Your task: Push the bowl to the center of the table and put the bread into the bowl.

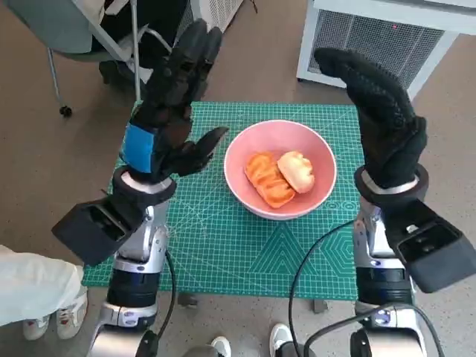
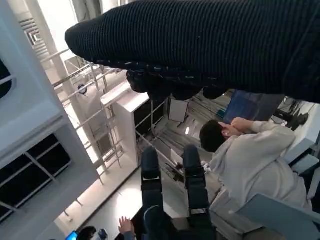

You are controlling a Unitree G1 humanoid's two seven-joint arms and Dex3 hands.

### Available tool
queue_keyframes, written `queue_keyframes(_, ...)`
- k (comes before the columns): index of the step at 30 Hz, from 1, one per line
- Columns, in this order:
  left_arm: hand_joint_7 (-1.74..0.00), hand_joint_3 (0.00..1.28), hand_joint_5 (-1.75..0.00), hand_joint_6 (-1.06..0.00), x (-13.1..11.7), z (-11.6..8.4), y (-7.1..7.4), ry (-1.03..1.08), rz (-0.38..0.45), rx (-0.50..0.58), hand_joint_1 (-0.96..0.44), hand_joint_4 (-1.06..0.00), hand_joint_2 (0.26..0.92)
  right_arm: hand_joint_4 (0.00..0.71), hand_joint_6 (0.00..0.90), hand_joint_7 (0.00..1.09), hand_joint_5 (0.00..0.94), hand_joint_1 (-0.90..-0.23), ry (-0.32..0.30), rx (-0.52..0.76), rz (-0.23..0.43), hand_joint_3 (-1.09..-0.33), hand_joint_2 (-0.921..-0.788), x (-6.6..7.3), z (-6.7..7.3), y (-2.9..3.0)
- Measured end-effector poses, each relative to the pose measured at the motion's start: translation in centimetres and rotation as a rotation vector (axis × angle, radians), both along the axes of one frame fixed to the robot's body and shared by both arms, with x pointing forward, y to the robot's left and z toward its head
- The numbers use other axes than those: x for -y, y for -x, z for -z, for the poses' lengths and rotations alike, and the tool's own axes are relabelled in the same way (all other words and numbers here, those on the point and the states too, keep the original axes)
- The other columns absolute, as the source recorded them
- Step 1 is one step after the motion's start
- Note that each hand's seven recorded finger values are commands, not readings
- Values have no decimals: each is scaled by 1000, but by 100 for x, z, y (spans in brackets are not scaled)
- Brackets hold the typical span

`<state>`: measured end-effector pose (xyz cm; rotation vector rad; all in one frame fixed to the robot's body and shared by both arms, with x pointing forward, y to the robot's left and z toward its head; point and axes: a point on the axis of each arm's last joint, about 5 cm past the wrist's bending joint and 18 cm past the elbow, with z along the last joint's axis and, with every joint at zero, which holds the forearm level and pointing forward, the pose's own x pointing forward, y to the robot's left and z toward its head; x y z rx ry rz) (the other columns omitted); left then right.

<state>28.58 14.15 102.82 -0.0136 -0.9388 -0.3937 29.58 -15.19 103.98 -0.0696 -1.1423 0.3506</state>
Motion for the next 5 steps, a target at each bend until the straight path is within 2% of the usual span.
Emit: queue_keyframes(5,-90,340,-10,-318,2,-5,7,-5,-6,19,-605,-225,921,250,-1,694,78,-568,-3,-10,-5,-772,-921,8,-2,-4)
